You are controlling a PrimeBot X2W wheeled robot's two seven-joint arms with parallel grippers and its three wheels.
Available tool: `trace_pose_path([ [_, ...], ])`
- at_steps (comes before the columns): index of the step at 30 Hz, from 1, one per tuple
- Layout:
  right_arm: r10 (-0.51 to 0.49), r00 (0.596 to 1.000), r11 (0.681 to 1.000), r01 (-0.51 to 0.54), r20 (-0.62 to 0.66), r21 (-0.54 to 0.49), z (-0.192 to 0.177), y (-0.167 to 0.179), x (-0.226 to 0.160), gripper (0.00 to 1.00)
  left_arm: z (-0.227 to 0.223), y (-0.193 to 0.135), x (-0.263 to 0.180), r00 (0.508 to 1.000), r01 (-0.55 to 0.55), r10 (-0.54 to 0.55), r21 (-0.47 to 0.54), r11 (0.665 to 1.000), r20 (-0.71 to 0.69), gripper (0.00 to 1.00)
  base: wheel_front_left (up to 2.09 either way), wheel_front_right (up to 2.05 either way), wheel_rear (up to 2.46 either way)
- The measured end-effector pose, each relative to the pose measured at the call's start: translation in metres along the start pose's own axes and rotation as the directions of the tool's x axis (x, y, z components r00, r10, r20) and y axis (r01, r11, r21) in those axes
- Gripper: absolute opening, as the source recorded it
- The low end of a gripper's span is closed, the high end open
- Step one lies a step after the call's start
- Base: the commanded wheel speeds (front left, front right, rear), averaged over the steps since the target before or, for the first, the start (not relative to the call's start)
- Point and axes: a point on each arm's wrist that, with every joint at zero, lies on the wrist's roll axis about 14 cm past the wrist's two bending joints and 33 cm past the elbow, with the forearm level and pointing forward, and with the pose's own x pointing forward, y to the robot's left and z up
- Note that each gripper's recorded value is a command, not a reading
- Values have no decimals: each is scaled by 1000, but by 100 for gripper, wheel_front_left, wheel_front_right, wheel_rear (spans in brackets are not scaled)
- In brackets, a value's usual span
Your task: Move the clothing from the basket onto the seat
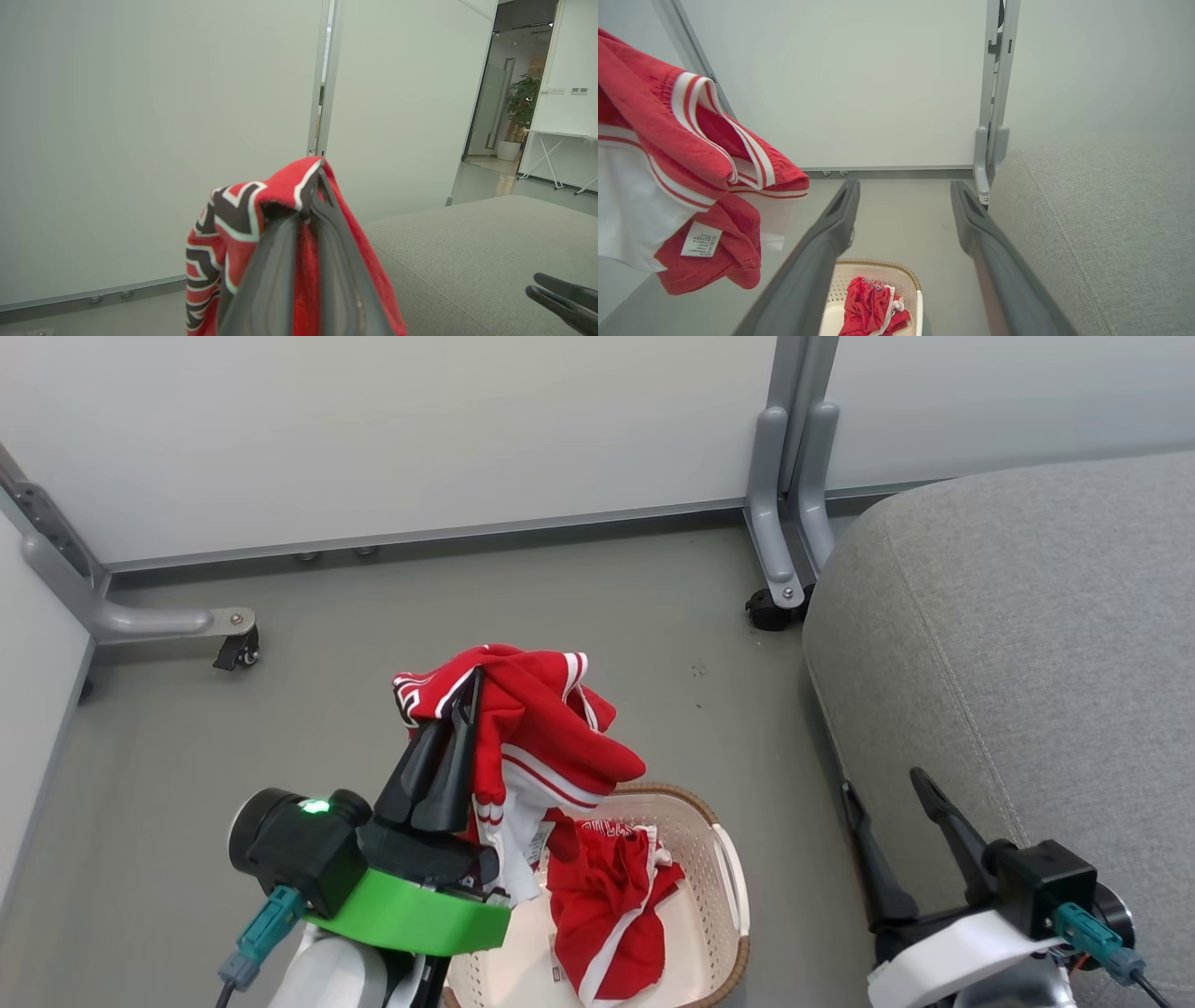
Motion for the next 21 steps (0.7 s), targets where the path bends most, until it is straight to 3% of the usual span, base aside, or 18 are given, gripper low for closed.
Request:
trace_pose_path([
  [8, 175, 983, 983, -178, 55, 46, 16, 47, 27, 100, -2, 2, 2, 1000, -1, 1, -1, 1000, -3, 0, 0, 0, 0],
  [14, 390, 913, 918, -395, 115, 23, 38, 106, 50, 100, -1, 1, 4, 1000, 7, -7, -6, 1000, 3, 0, 0, 0, 0],
  [21, 540, 839, 841, -541, 69, -10, 33, 147, 64, 100, 1, -1, 4, 1000, 12, -12, -7, 1000, 9, 0, 0, 0, 0],
])
